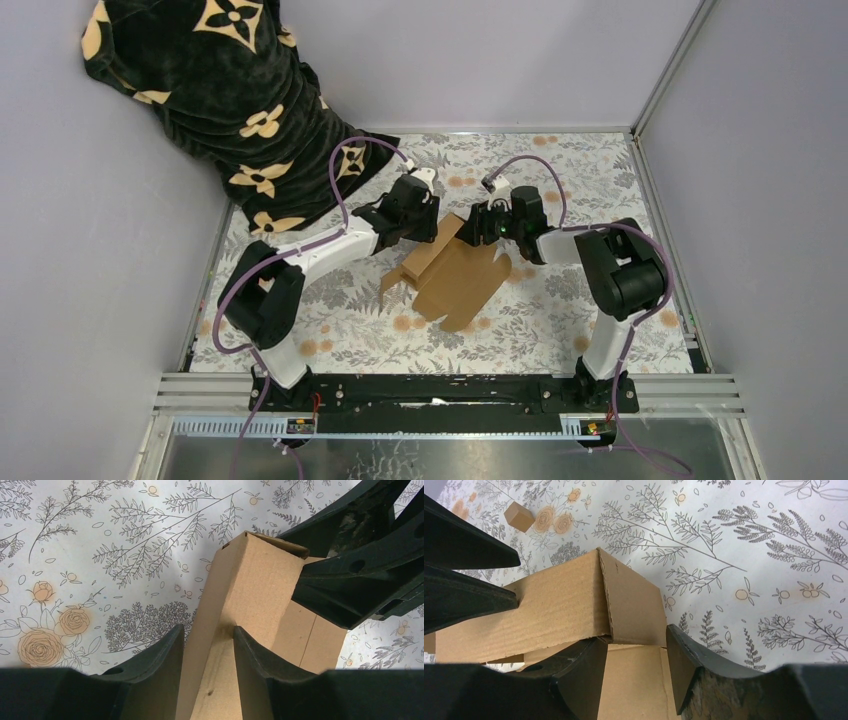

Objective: Fold the paper box

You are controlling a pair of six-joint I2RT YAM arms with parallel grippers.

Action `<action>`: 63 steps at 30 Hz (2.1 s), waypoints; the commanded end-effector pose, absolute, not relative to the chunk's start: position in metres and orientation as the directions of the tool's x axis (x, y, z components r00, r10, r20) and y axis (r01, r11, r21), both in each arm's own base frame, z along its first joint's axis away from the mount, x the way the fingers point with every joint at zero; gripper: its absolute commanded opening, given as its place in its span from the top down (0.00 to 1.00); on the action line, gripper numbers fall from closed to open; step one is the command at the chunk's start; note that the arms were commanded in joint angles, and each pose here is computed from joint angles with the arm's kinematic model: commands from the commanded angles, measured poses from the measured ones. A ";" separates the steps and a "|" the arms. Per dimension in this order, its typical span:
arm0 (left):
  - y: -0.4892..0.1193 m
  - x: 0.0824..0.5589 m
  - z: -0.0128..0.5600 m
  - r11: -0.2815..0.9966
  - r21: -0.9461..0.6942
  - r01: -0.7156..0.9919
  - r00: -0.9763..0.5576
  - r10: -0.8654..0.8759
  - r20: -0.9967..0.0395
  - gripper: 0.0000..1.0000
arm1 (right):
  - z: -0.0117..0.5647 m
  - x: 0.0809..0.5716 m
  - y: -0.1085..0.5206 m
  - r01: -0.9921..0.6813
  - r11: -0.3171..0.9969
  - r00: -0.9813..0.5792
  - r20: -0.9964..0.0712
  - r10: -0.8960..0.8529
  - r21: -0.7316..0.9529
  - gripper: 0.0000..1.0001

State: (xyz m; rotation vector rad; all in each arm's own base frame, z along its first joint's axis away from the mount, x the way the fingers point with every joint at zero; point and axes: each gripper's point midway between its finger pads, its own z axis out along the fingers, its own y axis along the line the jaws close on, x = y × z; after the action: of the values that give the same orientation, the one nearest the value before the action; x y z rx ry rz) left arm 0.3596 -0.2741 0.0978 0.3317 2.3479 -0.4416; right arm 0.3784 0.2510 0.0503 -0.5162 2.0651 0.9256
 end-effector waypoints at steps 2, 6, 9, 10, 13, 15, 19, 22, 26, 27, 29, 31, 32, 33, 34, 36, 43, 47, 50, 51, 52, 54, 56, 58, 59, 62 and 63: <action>-0.270 0.352 0.075 0.906 -0.196 0.375 -0.747 0.170 -0.643 0.53 | 0.062 0.396 0.259 -0.662 0.643 -0.504 -0.864 -0.003 0.384 0.46; -0.270 0.352 0.072 0.907 -0.196 0.373 -0.750 0.170 -0.639 0.53 | 0.060 0.398 0.262 -0.654 0.651 -0.491 -0.871 0.022 0.385 0.53; -0.269 0.352 0.071 0.907 -0.195 0.372 -0.753 0.172 -0.635 0.53 | 0.060 0.399 0.265 -0.645 0.661 -0.479 -0.877 0.042 0.384 0.56; -0.269 0.352 0.070 0.907 -0.195 0.373 -0.753 0.173 -0.634 0.53 | 0.059 0.399 0.267 -0.643 0.662 -0.480 -0.876 0.044 0.386 0.58; -0.268 0.353 0.070 0.908 -0.194 0.372 -0.753 0.173 -0.635 0.53 | 0.057 0.399 0.270 -0.631 0.677 -0.474 -0.879 0.049 0.378 0.62; -0.268 0.353 0.069 0.908 -0.195 0.370 -0.755 0.172 -0.633 0.53 | 0.056 0.400 0.270 -0.615 0.697 -0.468 -0.882 0.051 0.367 0.64; -0.268 0.353 0.069 0.908 -0.197 0.369 -0.757 0.170 -0.631 0.53 | 0.058 0.404 0.266 -0.563 0.749 -0.457 -0.887 0.070 0.349 0.70; -0.268 0.352 0.069 0.908 -0.197 0.368 -0.757 0.170 -0.631 0.53 | 0.062 0.408 0.261 -0.525 0.788 -0.442 -0.894 0.070 0.321 0.73; -0.267 0.352 0.069 0.908 -0.197 0.368 -0.757 0.170 -0.631 0.53 | 0.068 0.412 0.253 -0.475 0.836 -0.411 -0.909 0.064 0.274 0.76; -0.267 0.352 0.069 0.909 -0.197 0.368 -0.757 0.170 -0.631 0.53 | 0.069 0.413 0.252 -0.467 0.845 -0.403 -0.913 0.057 0.259 0.77; -0.267 0.353 0.069 0.909 -0.196 0.368 -0.757 0.169 -0.632 0.53 | 0.070 0.414 0.249 -0.436 0.873 -0.386 -0.922 0.038 0.219 0.80; -0.267 0.353 0.068 0.910 -0.196 0.366 -0.758 0.168 -0.631 0.53 | 0.072 0.414 0.247 -0.398 0.900 -0.373 -0.928 0.017 0.177 0.82; -0.267 0.353 0.067 0.910 -0.197 0.365 -0.759 0.168 -0.629 0.53 | 0.072 0.415 0.243 -0.372 0.915 -0.366 -0.931 0.008 0.155 0.82; -0.267 0.353 0.067 0.909 -0.198 0.366 -0.758 0.168 -0.630 0.53 | 0.073 0.416 0.241 -0.353 0.926 -0.358 -0.934 0.000 0.135 0.82; -0.267 0.353 0.067 0.910 -0.198 0.365 -0.759 0.169 -0.629 0.53 | 0.074 0.415 0.239 -0.336 0.934 -0.352 -0.936 -0.008 0.118 0.82; -0.268 0.353 0.067 0.910 -0.199 0.365 -0.759 0.167 -0.629 0.53 | 0.076 0.414 0.236 -0.319 0.943 -0.341 -0.940 -0.025 0.091 0.83; -0.268 0.354 0.067 0.910 -0.200 0.364 -0.759 0.165 -0.630 0.53 | 0.083 0.404 0.231 -0.307 0.950 -0.340 -0.939 -0.053 0.057 0.86; -0.271 0.352 0.069 0.903 -0.216 0.372 -0.760 0.163 -0.629 0.53 | 0.082 0.379 0.225 -0.328 0.940 -0.365 -0.930 -0.036 0.092 0.87; -0.274 0.352 0.069 0.897 -0.230 0.378 -0.761 0.159 -0.630 0.53 | 0.082 0.360 0.223 -0.351 0.927 -0.354 -0.935 0.001 0.134 0.86; -0.275 0.353 0.069 0.896 -0.236 0.377 -0.762 0.155 -0.629 0.52 | 0.089 0.358 0.224 -0.362 0.921 -0.330 -0.944 0.018 0.144 0.86; -0.276 0.352 0.068 0.894 -0.241 0.378 -0.764 0.154 -0.626 0.53 | 0.091 0.358 0.223 -0.361 0.921 -0.327 -0.945 0.024 0.148 0.85; -0.279 0.352 0.068 0.890 -0.250 0.380 -0.767 0.152 -0.623 0.53 | 0.089 0.360 0.228 -0.378 0.915 -0.342 -0.940 0.006 0.143 0.85; -0.280 0.352 0.068 0.889 -0.255 0.381 -0.768 0.151 -0.622 0.53 | 0.087 0.360 0.231 -0.388 0.910 -0.344 -0.939 0.004 0.146 0.85; -0.280 0.352 0.069 0.889 -0.253 0.382 -0.765 0.151 -0.626 0.53 | 0.084 0.359 0.230 -0.384 0.910 -0.341 -0.940 0.017 0.156 0.84; -0.279 0.352 0.068 0.889 -0.252 0.381 -0.767 0.152 -0.624 0.53 | 0.083 0.358 0.230 -0.384 0.909 -0.338 -0.941 0.027 0.164 0.84; -0.281 0.352 0.065 0.887 -0.256 0.385 -0.770 0.155 -0.619 0.53 | 0.081 0.355 0.230 -0.389 0.904 -0.328 -0.944 0.047 0.180 0.83; -0.281 0.351 0.064 0.886 -0.259 0.385 -0.773 0.156 -0.615 0.53 | 0.082 0.355 0.230 -0.390 0.902 -0.320 -0.946 0.054 0.184 0.82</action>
State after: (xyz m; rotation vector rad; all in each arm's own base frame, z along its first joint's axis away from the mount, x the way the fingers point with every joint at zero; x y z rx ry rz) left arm 0.3631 -0.2905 0.0967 0.3609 2.3344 -0.5456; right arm 0.3416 0.2176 0.0493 -0.3206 1.9960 0.3634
